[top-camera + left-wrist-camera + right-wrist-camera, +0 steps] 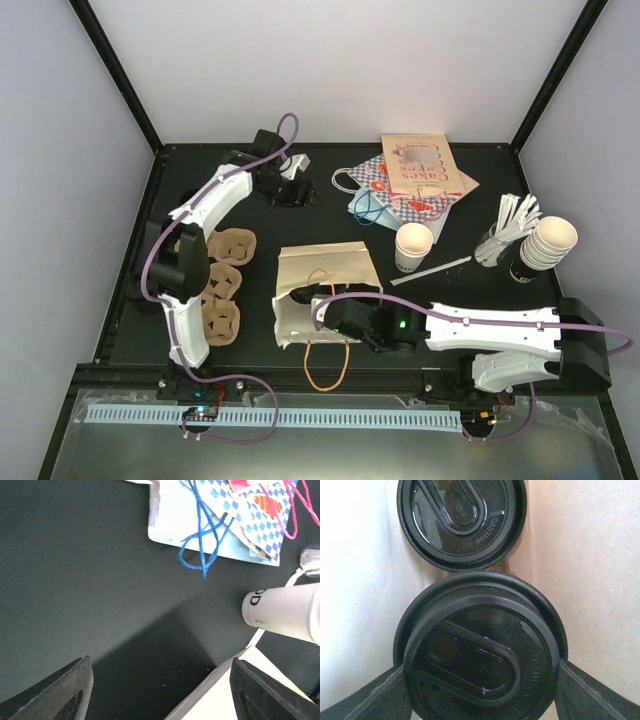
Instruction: Pack the takeout coffee
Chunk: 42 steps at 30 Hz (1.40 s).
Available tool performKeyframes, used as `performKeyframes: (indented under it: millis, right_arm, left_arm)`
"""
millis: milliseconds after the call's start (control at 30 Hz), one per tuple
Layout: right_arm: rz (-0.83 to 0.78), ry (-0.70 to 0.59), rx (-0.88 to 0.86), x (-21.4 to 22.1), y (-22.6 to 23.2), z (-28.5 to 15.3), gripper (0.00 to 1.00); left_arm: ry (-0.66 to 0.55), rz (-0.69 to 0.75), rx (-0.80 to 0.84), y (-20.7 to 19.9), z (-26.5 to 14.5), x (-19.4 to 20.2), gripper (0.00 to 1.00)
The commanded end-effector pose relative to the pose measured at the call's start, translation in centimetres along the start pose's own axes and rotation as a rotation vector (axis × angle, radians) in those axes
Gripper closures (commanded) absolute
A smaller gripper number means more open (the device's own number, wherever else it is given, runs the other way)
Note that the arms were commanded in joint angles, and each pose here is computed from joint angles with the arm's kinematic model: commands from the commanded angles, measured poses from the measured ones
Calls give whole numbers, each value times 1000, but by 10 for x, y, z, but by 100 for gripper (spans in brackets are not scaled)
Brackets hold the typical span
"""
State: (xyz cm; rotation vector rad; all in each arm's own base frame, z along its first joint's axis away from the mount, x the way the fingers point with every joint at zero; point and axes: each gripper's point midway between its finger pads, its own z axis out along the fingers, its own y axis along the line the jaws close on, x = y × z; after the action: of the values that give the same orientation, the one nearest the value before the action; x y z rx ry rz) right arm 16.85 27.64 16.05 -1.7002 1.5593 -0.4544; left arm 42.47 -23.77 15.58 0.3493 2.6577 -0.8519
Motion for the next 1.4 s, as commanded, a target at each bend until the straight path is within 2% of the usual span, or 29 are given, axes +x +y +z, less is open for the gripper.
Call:
performKeyframes:
  millis: [0,100,300,567,867,1367]
  right_arm:
    - [-7,5,-15,3,7,6,31]
    - [-6,3,-20,3,10,8,31]
    - [-6,3,-26,1,13,11,31]
    - [2,9,-20,7,12,9,31]
    - [16,5,-17,10,12,8,31]
    - [9,29,1,15,8,9,32]
  left_arm:
    - [-9,1,92,-25,2,-5,24]
    - [14,-22,126,-25,8,4,29]
    - [11,-38,184,-26,17,16,31]
    - [44,-54,226,-24,35,20,35]
    - [95,-70,299,-31,55,24,45]
    - [152,-78,345,-36,78,41,50]
